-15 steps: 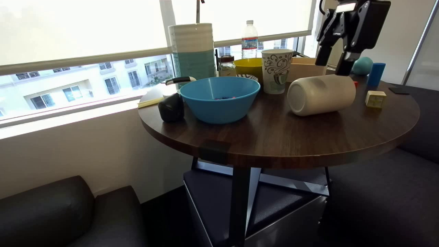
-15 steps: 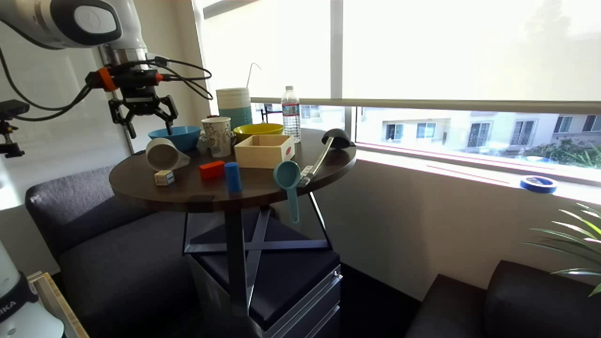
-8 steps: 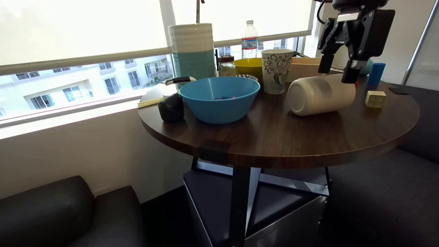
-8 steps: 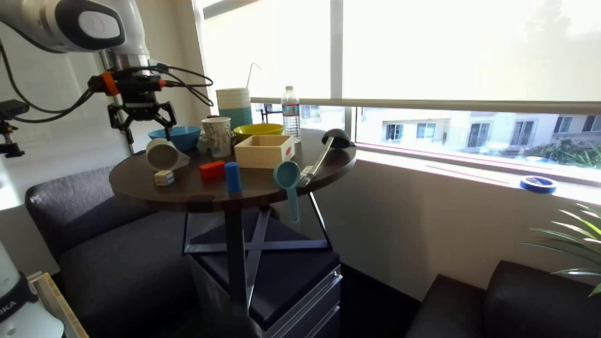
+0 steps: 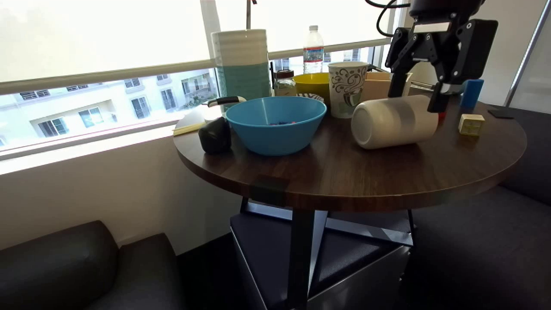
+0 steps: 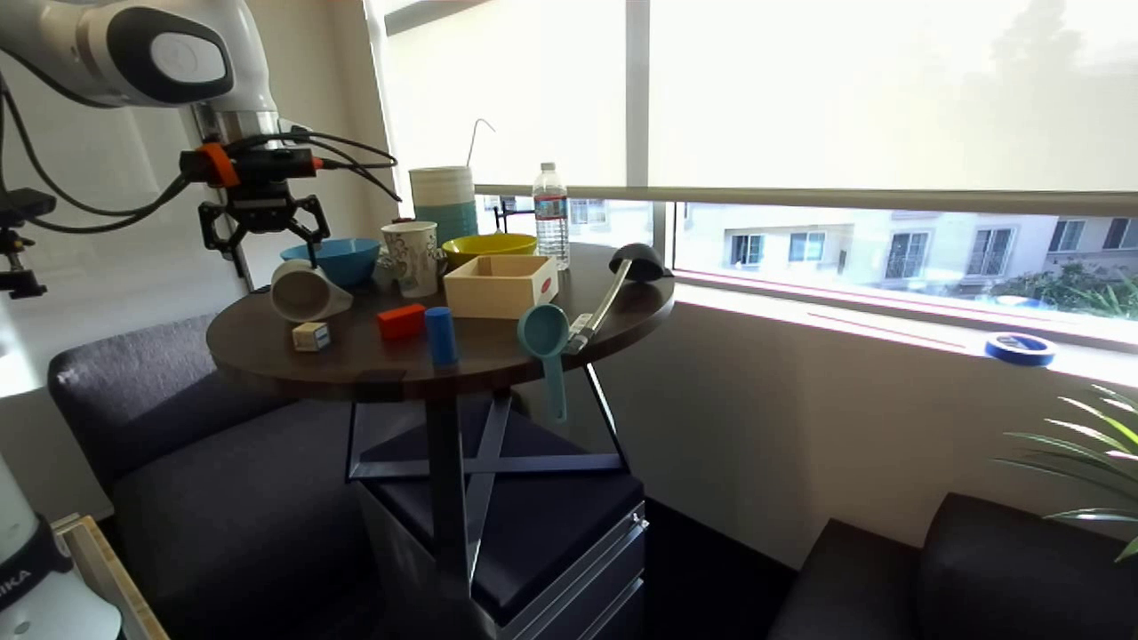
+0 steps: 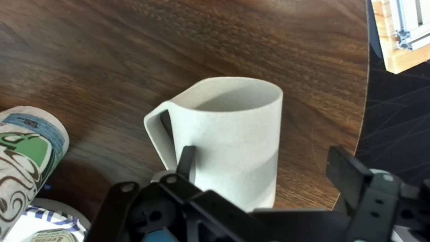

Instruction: Put the beige cup upside down

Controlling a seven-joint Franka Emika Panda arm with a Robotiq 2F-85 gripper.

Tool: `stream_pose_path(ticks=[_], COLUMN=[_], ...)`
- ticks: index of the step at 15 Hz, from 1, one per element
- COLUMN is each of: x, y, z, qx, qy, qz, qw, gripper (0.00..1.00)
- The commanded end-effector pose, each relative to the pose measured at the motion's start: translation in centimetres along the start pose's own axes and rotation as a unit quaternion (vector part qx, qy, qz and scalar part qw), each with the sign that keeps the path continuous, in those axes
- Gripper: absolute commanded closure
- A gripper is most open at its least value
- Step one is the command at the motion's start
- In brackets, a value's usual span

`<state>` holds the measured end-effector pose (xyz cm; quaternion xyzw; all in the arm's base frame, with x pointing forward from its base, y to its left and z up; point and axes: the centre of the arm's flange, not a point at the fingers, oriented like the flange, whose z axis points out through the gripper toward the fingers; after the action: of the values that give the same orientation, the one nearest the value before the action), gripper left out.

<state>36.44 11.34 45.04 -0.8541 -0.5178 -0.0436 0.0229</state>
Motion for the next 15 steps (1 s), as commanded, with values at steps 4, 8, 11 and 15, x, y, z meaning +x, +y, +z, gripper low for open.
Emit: stream_pose_path(ticks=[4, 8, 11, 15], x=[0.8, 1.6, 1.6, 1.7], y=[1.7, 2.1, 2.2, 2.3], z=[1.7, 2.5, 3.1, 3.6], qx=[-0.015, -0.006, 0.008, 0.025], qy=[0.040, 0.066, 0.074, 0.084], qz=[-0.001, -0.001, 0.000, -0.005], qw=[0.9991, 0.9978, 0.9973, 0.9961], gripper=[0.00, 0.00, 0.00, 0.00])
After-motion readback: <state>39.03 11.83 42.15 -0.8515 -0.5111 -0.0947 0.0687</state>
